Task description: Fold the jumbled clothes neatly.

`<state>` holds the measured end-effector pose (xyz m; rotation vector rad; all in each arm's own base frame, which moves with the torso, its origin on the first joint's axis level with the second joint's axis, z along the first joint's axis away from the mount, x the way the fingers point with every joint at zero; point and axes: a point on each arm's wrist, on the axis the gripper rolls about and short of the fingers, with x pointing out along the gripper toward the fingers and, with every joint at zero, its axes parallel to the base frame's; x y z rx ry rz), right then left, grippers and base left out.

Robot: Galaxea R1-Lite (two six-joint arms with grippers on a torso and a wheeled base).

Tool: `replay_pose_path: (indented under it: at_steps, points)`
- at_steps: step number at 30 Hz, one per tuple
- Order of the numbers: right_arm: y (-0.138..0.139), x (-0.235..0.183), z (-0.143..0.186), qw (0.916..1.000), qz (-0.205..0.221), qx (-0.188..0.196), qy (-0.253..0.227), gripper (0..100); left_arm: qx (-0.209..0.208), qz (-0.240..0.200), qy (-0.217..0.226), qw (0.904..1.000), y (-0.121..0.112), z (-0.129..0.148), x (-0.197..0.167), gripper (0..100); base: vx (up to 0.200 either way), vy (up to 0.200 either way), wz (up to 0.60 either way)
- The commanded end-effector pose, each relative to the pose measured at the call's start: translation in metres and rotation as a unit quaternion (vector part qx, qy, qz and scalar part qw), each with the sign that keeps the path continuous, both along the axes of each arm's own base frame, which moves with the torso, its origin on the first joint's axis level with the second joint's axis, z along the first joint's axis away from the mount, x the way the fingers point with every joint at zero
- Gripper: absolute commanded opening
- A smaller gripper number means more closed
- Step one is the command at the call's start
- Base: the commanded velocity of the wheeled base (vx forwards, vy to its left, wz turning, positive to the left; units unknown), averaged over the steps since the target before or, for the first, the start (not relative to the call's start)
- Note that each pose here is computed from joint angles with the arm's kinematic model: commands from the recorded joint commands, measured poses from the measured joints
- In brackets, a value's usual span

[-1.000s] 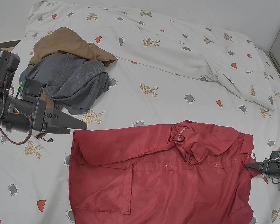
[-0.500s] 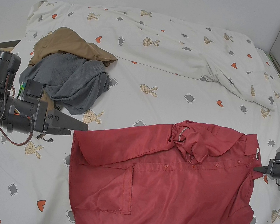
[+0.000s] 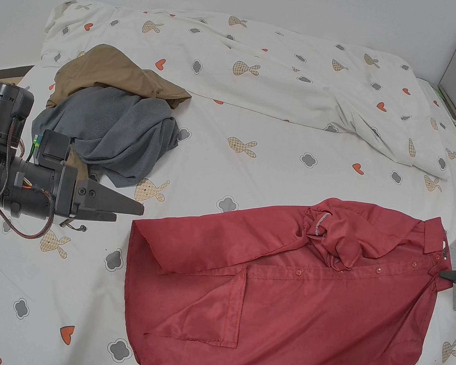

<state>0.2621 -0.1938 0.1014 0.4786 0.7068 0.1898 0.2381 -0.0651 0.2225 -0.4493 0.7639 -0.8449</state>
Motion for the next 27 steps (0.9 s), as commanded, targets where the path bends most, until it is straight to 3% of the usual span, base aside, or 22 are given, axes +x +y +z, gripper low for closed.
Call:
replay_pose_path:
  at_steps: [1,8,12,13,17,22,25,27]
  points:
    - [-0.008,-0.009,0.0,0.9998,-0.018,0.0,0.001,0,0.0,-0.003,0.003,1.0,-0.002,-0.001,-0.001,100,0.0,0.0,0.0]
    - [-0.008,-0.012,-0.001,0.9998,-0.02,0.004,0.005,0,0.001,-0.007,0.007,0.9999,-0.004,-0.004,0.001,100,0.0,0.0,0.0]
    - [0.004,-0.003,-0.004,1.0,0.003,0.003,0.009,0,0.002,-0.009,0.01,0.9999,-0.005,-0.005,0.001,100,0.0,0.0,0.0]
    - [0.009,0.0,-0.004,0.9999,0.011,0.002,0.008,100,0.002,-0.009,0.01,0.9999,-0.005,-0.005,0.001,100,0.0,0.0,0.0]
    - [0.02,0.007,0.004,0.9995,0.03,-0.004,-0.004,100,0.004,-0.009,0.013,0.9999,-0.006,-0.007,0.003,100,0.0,0.0,0.0]
    - [0.028,-0.001,0.061,0.9957,0.025,-0.049,-0.075,100,0.019,-0.006,0.03,0.9993,-0.012,-0.018,0.011,100,0.0,0.0,0.0]
    - [0.038,-0.017,0.119,0.9868,0.004,-0.075,-0.143,100,0.066,-0.008,0.031,0.9973,-0.03,-0.032,0.014,100,0.0,0.0,0.0]
    - [0.049,-0.029,0.154,0.981,-0.012,-0.069,-0.181,100,0.127,-0.006,0.02,0.9917,-0.049,-0.045,0.011,100,0.0,0.0,0.0]
